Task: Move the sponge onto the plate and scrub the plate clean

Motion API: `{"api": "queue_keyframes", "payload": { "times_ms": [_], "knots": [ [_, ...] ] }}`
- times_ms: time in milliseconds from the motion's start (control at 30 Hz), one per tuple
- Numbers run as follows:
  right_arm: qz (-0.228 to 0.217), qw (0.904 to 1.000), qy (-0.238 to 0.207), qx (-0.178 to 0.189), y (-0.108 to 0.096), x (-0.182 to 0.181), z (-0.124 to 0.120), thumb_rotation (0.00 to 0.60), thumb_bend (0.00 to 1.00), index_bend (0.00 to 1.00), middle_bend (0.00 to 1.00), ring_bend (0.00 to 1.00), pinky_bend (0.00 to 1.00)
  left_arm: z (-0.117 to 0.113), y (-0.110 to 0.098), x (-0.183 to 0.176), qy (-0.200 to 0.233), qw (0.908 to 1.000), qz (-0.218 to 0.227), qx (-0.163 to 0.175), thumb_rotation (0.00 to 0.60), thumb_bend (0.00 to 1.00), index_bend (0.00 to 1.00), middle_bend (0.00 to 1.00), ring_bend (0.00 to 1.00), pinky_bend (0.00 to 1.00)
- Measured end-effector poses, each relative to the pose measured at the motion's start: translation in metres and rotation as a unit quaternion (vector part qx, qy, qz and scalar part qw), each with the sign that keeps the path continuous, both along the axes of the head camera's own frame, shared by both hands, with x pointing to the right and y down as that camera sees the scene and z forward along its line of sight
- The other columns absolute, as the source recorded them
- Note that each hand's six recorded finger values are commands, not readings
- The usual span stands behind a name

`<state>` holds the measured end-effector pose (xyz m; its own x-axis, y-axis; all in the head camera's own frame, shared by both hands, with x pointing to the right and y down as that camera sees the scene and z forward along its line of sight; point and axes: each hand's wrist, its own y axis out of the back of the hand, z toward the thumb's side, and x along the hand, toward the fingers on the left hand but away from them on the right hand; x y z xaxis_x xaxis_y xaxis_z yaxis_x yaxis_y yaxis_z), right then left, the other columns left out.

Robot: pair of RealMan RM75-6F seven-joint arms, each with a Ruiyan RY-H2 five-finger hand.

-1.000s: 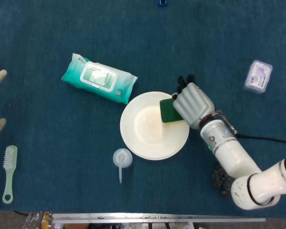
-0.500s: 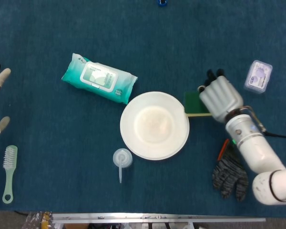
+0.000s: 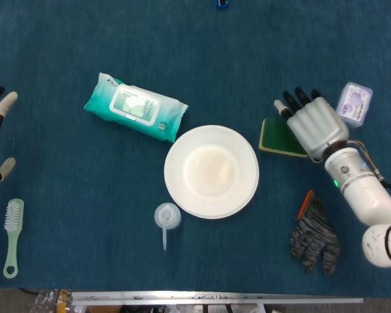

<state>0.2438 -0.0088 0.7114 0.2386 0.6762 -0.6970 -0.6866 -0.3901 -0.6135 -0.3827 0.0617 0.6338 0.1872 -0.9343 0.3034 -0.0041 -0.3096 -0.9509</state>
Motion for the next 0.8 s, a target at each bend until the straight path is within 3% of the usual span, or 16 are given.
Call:
{"api": "queue_keyframes", "payload": {
  "times_ms": [233, 433, 533, 800],
  "knots": [
    [0.043, 0.9984, -0.034, 0.011, -0.013, 0.011, -0.012, 0.517, 0.15, 0.0, 0.02, 0.0, 0.2, -0.004, -0.003, -0.004, 0.005, 0.9999, -0.011, 0.01, 0.6, 0.21, 0.05, 0.02, 0.0, 0.08],
    [0.104, 0.9909, -0.08, 0.029, -0.026, 0.036, -0.026, 0.6, 0.19, 0.0, 0.02, 0.0, 0.2, -0.01, -0.009, -0.015, 0.015, 0.9985, -0.04, 0.034, 0.6, 0.21, 0.06, 0.03, 0.0, 0.08],
    [0.145, 0.9822, -0.113, 0.039, -0.03, 0.053, -0.033, 0.6, 0.19, 0.0, 0.02, 0.0, 0.2, -0.012, -0.012, -0.023, 0.012, 0.9974, -0.052, 0.048, 0.6, 0.21, 0.06, 0.03, 0.0, 0.08],
    [0.239, 0.9449, -0.207, 0.086, -0.027, 0.114, -0.058, 0.6, 0.2, 0.0, 0.02, 0.0, 0.2, -0.016, -0.016, -0.035, -0.019, 0.9936, -0.072, 0.084, 0.6, 0.21, 0.06, 0.04, 0.0, 0.08]
  ]
}}
